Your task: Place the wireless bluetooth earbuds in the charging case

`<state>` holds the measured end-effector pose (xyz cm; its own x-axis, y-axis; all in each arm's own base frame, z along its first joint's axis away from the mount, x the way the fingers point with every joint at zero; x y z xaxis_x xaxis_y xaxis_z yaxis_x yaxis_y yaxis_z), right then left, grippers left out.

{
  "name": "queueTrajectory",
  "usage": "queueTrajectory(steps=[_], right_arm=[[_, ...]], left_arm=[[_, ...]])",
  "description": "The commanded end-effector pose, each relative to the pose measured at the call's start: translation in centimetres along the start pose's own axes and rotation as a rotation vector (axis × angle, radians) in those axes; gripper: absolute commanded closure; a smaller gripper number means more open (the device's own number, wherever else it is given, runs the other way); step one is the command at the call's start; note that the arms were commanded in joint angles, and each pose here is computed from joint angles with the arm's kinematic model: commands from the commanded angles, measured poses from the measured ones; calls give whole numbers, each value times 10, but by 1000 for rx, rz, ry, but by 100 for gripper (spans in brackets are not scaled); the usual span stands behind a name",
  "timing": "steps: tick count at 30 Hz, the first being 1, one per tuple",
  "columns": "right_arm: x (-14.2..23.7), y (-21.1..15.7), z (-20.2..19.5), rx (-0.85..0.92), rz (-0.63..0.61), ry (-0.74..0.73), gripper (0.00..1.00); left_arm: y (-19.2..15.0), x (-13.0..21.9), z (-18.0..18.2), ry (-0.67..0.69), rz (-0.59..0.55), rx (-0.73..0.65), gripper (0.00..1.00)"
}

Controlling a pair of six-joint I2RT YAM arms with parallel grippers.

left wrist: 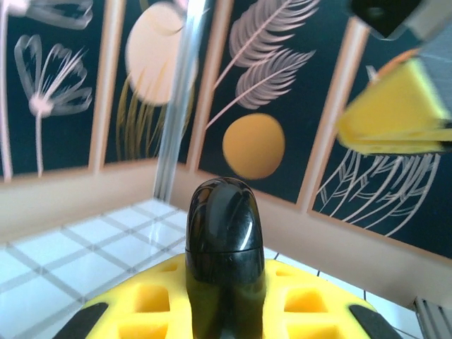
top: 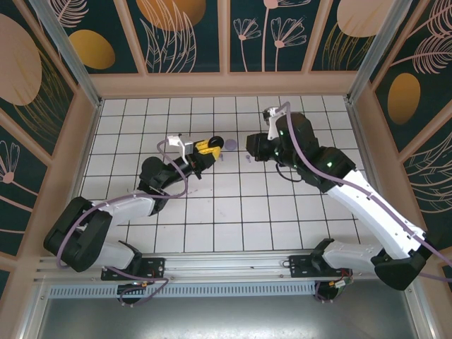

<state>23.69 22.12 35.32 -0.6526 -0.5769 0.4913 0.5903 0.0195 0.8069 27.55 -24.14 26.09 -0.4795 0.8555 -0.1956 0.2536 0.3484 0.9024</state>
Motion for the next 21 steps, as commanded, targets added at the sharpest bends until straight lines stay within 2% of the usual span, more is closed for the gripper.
queueTrajectory(steps=[1, 5, 8, 12, 21], right_arm=[[-17, -20, -15, -86, 5, -49, 77], [-34, -46, -31, -140, 37, -109, 70], [-47, -59, -36, -155, 68, -132, 68], [-62, -66, -40, -152, 104, -164, 62], [-85, -62, -40, -136, 142, -202, 53]], left_arm=[[-40, 14, 34, 187, 83, 278, 100], [-86, 41, 59, 358, 163, 482, 100], [-110, 60, 68, 434, 203, 566, 100], [-135, 74, 78, 513, 270, 615, 100], [-174, 86, 93, 563, 368, 715, 86]])
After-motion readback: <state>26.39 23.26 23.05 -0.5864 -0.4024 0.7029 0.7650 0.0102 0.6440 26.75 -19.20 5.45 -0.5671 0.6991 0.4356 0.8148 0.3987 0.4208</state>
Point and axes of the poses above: each hand's point on the last joint's axis, 136 mm out from that joint toward the fingers, its own x axis back along the fingers, its own z axis along the line the jaws close on, y = z × x, the point moved 4 cm from there along x, back along the fingers, and after that the axes turned 6 degrees about x, right-handed, at the moved point
